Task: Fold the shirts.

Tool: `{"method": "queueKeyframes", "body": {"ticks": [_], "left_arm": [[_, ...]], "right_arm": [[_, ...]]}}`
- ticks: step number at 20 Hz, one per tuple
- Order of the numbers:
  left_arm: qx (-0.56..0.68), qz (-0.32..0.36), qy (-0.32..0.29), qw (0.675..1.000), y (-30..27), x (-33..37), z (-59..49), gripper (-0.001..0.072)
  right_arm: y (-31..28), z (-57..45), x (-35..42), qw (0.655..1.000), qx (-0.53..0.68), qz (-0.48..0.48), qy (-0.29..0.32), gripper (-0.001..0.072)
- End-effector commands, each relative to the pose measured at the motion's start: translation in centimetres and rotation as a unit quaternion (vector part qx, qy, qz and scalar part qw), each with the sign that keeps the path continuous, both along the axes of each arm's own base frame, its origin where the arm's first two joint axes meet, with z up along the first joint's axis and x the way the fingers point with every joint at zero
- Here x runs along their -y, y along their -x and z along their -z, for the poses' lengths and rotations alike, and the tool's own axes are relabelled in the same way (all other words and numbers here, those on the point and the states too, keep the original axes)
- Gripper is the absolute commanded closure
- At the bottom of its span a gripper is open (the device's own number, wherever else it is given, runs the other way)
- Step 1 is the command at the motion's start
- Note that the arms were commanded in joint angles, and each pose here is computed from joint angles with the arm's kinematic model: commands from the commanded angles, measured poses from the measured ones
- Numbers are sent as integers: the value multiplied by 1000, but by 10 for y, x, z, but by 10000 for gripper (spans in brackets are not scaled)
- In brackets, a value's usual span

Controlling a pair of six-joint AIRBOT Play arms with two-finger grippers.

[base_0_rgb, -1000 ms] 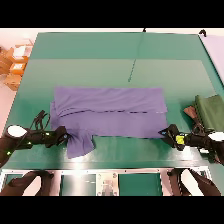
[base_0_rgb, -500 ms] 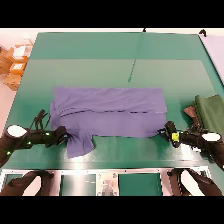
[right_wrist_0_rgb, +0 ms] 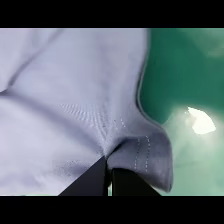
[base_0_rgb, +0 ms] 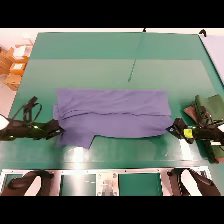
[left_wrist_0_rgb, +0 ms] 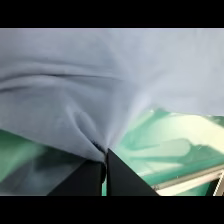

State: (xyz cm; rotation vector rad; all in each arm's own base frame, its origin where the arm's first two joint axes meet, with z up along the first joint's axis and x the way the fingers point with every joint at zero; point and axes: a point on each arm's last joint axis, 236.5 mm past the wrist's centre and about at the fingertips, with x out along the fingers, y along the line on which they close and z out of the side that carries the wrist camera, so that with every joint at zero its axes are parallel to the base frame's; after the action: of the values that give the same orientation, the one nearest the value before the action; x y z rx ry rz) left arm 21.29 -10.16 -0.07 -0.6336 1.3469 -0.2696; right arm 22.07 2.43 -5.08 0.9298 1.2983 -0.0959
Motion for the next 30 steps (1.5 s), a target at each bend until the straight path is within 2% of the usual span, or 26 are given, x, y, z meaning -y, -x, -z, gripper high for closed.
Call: {"method": "queueKeyframes", "body": {"ticks": [1,5,8,14,18,19,20,21,22,23,25,26,27,29,30], "left_arm": [[-2,12,-23,1000,9,-7,-29,685],[107,-7,-43,993,-42,-18,-91,685],[111,11,-39,993,-82,-20,-102,685],[95,16,2,995,-184,-19,-65,684],[86,2,45,995,-229,-12,-13,683],[83,-4,55,995,-237,-10,0,677],[88,-15,62,994,-245,-11,7,427],[97,-28,63,993,-255,-12,9,114],[107,-32,59,992,-261,-15,5,28],[116,-24,55,992,-263,-18,-3,29],[115,7,60,991,-259,-24,-25,29],[114,19,63,991,-256,-28,-36,29],[113,31,68,991,-252,-31,-46,30],[109,46,74,990,-247,-33,-59,32],[107,47,77,990,-245,-33,-60,159]], "right_arm": [[10,-21,4,999,-16,-29,10,697],[-33,-61,10,998,58,-12,6,697],[-74,-81,14,996,92,-7,-15,697],[-160,-48,12,996,87,-6,-32,696],[-203,7,10,997,50,10,-50,695],[-211,18,11,997,42,14,-58,656],[-219,24,14,997,38,16,-61,561],[-225,24,19,997,37,15,-65,425],[-231,16,24,997,41,10,-70,327],[-235,0,32,996,56,-5,-71,278],[-238,-30,54,993,88,-45,-64,278],[-231,-40,68,992,94,-71,-53,244],[-220,-41,82,992,84,-87,-41,163],[-195,-24,99,992,51,-117,-22,163],[-184,-13,101,990,37,-132,-16,163]]}}
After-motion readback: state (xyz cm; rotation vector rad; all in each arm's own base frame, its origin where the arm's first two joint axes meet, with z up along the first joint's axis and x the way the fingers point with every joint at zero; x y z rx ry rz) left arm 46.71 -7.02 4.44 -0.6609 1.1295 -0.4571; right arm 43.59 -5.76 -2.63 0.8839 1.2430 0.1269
